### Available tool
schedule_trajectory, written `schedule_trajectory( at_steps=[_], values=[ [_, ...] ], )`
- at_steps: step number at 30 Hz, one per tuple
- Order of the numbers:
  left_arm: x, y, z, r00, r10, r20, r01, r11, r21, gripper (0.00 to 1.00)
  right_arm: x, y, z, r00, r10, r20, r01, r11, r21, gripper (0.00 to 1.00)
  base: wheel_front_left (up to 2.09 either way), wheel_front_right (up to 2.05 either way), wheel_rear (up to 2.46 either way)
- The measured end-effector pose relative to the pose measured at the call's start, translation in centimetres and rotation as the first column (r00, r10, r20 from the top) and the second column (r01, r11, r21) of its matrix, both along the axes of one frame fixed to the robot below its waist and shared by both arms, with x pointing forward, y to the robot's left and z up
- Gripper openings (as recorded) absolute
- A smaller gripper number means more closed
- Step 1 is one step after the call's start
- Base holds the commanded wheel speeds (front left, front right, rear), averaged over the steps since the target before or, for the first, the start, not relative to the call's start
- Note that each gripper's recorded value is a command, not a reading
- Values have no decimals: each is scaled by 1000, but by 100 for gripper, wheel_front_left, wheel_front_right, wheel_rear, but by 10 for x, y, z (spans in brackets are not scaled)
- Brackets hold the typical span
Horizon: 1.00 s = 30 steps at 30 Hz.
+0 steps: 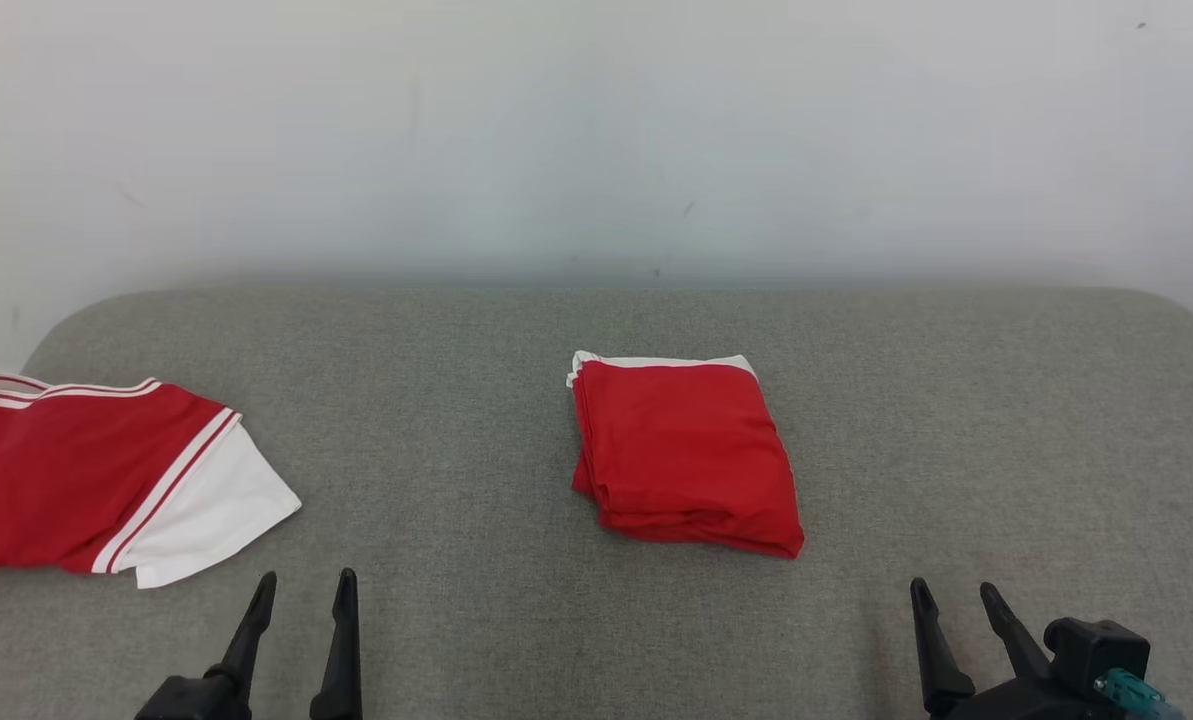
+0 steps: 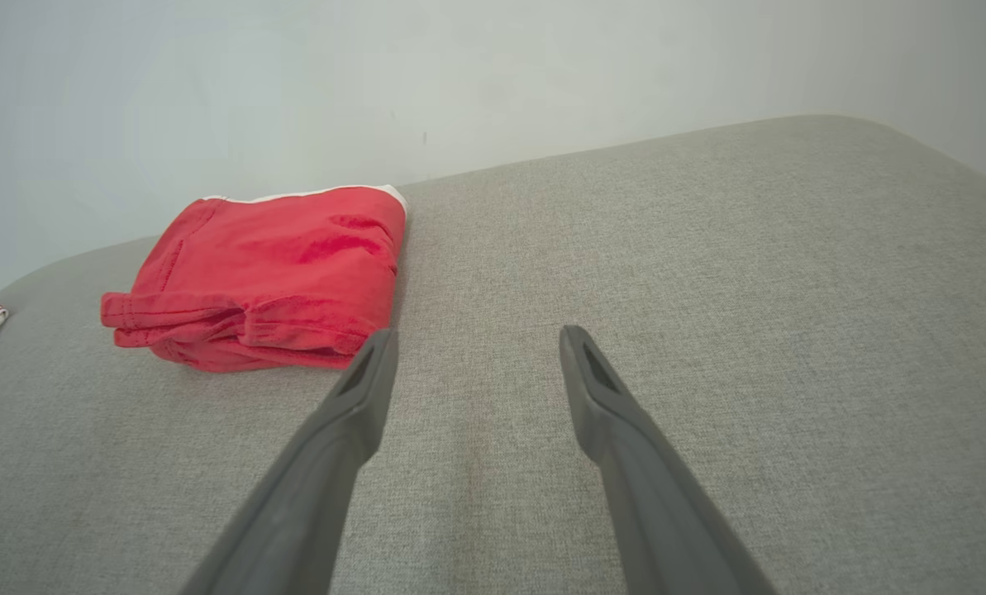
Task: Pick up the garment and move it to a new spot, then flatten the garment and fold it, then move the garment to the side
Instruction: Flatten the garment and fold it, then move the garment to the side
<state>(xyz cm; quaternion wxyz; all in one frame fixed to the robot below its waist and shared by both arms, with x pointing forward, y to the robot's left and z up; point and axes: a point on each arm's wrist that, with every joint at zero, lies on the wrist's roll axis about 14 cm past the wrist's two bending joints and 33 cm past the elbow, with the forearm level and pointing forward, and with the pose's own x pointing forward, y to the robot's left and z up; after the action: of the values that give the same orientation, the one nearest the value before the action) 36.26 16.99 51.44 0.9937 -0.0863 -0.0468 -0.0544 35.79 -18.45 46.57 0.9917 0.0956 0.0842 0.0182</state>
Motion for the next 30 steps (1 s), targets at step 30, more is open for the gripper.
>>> schedule_trajectory(
  at_steps=[30],
  values=[
    [11, 6, -7, 1000, 17, -15, -17, 1000, 17, 100, 65, 22, 10, 964, 104, -244, -112, 994, -18, 100, 0, 0, 0]
  ],
)
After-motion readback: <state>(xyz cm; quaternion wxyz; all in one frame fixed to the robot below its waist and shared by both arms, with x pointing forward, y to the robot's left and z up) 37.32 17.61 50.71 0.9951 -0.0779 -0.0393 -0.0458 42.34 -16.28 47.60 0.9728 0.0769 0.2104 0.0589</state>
